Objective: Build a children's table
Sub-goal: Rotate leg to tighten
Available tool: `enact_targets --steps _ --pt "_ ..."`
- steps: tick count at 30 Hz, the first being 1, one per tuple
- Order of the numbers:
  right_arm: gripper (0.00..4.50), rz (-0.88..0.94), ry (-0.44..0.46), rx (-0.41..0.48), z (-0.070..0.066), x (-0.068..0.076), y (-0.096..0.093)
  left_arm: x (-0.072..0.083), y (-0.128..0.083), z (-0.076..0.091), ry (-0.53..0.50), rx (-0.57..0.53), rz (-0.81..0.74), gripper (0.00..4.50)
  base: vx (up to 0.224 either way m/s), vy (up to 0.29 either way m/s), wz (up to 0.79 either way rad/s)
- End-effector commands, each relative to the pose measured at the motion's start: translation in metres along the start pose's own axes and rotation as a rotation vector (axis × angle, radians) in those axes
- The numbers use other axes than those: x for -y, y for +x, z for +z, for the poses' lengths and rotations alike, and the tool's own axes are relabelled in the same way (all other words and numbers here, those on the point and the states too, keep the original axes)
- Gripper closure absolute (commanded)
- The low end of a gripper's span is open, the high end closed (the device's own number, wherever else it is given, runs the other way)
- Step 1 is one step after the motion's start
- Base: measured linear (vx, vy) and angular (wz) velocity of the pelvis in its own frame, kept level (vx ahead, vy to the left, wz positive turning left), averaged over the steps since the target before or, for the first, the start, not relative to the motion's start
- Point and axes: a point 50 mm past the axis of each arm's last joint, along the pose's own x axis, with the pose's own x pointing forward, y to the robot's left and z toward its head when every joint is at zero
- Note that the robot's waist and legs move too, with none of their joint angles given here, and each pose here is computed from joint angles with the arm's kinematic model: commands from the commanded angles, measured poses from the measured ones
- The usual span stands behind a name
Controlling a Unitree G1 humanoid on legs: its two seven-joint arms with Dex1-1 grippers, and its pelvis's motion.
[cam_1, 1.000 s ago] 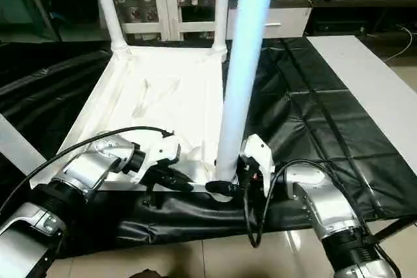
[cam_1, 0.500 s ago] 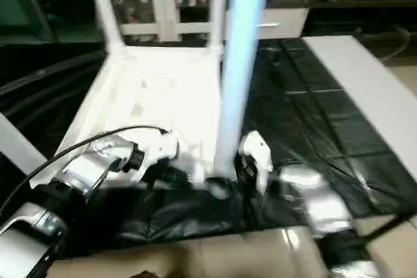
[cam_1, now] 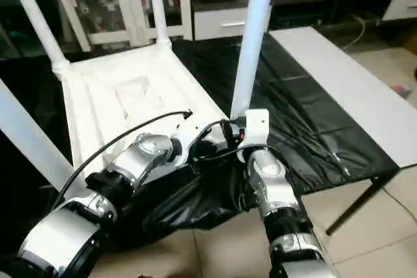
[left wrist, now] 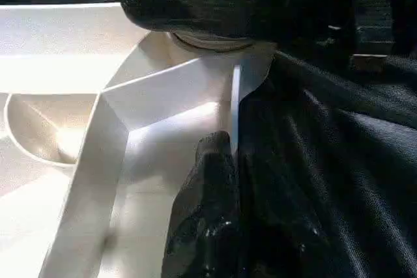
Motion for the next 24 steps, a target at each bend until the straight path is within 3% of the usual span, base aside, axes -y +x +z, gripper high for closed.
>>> enact_targets --steps 1,6,8,11,13,16,19,24 --pt "1.31 0.225 -0.056 0.061 0.008 -0.030 0.003 -0.009 -0.005 -0.014 -0.002 -0.064 0.052 4.50 0.053 0.023 -0.25" --pt "0.89 0.330 -0.152 0.067 0.013 -0.014 -0.008 -0.007 -0.012 -0.024 0.056 -0.091 -0.074 4.50 0.000 0.000 0.00" --pt "0.89 0.477 -0.179 0.038 0.016 0.000 -0.025 -0.005 -0.022 -0.034 0.087 -0.124 -0.209 4.50 0.000 0.000 0.00" --pt "0.89 0.581 -0.227 0.005 0.017 0.008 -0.037 -0.002 -0.030 -0.038 0.143 -0.126 -0.328 4.50 0.000 0.000 0.00" --pt "0.89 0.689 -0.257 -0.054 0.018 0.017 -0.051 0.003 -0.046 -0.045 0.191 -0.147 -0.504 4.50 0.000 0.000 0.00" --pt "0.89 0.758 -0.270 -0.099 0.020 0.023 -0.060 0.005 -0.058 -0.050 0.198 -0.188 -0.621 4.50 0.000 0.000 0.00" --pt "0.89 0.802 -0.269 -0.164 0.021 0.027 -0.064 0.003 -0.066 -0.052 0.232 -0.216 -0.654 4.50 0.059 -0.040 0.12" --pt "0.89 0.857 -0.278 -0.228 0.015 0.023 -0.063 0.003 -0.066 -0.050 0.234 -0.216 -0.658 4.50 0.047 -0.011 0.05"
